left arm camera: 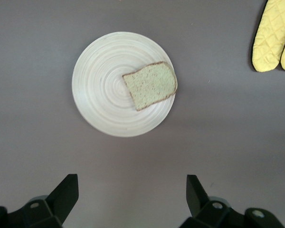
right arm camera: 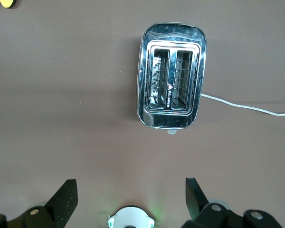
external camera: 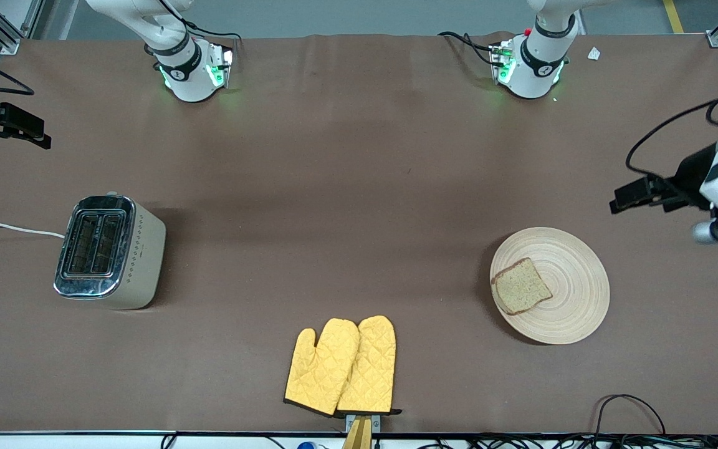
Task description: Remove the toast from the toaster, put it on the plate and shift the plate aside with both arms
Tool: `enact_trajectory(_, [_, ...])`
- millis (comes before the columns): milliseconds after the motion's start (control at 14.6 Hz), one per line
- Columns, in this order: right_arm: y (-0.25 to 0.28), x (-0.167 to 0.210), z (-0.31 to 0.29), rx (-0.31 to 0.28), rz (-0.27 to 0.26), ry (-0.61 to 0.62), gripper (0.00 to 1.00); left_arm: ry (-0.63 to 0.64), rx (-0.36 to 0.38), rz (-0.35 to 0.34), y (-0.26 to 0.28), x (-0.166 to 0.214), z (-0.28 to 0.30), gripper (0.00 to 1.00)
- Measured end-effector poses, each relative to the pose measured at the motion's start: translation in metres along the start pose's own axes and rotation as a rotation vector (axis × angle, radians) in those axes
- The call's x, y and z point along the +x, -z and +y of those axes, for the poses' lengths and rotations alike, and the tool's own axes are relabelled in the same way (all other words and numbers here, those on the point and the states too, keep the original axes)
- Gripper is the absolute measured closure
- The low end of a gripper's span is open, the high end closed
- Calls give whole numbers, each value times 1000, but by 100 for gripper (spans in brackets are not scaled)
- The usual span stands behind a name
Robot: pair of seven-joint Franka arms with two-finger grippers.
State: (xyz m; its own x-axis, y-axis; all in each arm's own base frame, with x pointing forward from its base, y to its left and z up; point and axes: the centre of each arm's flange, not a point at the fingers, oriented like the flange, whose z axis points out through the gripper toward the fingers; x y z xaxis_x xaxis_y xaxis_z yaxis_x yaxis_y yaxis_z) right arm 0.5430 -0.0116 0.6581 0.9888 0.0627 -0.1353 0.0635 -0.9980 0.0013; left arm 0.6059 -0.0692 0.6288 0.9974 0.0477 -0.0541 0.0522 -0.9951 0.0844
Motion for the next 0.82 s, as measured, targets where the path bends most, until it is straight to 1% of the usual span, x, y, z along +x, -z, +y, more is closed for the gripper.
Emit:
enact_trajectory(137, [0,0,0,0,0,0,0,4,21,18,17,-13,-1,0])
enact_trajectory(274, [0,0,0,0,-2,0,0,14,50,28,20,-15,-7,0])
enact_trajectory(411, [0,0,0,3,-2,1,0,24,56,24,18,-14,-13,0])
enact_trajectory(616, [-1,0,-1,4,-3,1,0,31,63,-2,15,-16,-18,0])
enact_trajectory(822, [-1,0,-1,4,-4,2,0,29,64,0,19,-18,-17,0])
